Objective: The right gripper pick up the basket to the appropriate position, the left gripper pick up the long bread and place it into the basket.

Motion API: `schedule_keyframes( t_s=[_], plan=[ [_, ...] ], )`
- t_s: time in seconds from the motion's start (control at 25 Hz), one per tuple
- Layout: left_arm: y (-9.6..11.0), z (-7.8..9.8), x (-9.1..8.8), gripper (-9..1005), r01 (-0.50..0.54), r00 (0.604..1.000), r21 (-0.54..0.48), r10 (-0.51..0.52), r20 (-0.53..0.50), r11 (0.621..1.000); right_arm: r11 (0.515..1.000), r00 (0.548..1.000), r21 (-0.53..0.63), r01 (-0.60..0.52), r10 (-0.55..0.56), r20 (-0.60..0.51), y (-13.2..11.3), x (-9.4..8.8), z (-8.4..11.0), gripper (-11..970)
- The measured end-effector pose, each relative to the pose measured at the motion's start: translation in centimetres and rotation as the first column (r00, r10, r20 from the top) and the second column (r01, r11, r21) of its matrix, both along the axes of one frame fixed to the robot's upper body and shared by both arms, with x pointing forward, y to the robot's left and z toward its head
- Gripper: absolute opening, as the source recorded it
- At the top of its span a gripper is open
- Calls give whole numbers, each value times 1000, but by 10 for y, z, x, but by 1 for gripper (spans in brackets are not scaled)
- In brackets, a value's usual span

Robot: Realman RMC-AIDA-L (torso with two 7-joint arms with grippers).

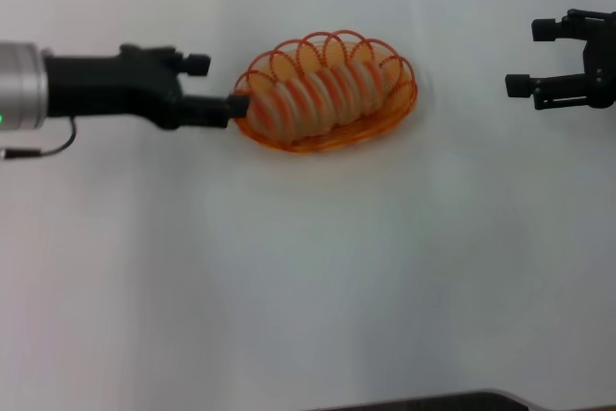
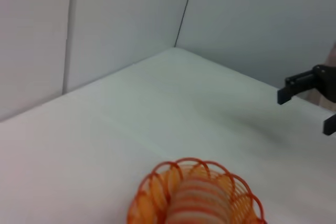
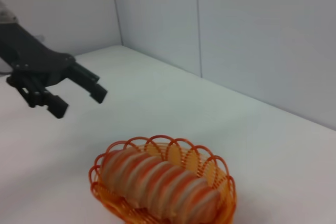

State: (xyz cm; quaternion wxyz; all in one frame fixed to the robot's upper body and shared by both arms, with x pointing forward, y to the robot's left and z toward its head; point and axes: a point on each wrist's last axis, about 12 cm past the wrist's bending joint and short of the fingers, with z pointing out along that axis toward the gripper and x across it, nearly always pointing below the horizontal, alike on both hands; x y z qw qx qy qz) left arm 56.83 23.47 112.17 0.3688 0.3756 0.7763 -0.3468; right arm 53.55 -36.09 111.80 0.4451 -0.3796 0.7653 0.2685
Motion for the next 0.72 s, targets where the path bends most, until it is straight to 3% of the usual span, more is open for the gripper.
schedule_keyframes(
  t_s=[0.28,0.72],
  plan=[
    [20,-25,-27,863,-6,999,-72,2,-54,997,1000,999,3,-19,19,41,10,-6,-10,950],
    [26,-49,-50,860,39,996,-126,-48,-74,991,999,997,45,-25,21,79,24,-22,-33,949]
  ],
)
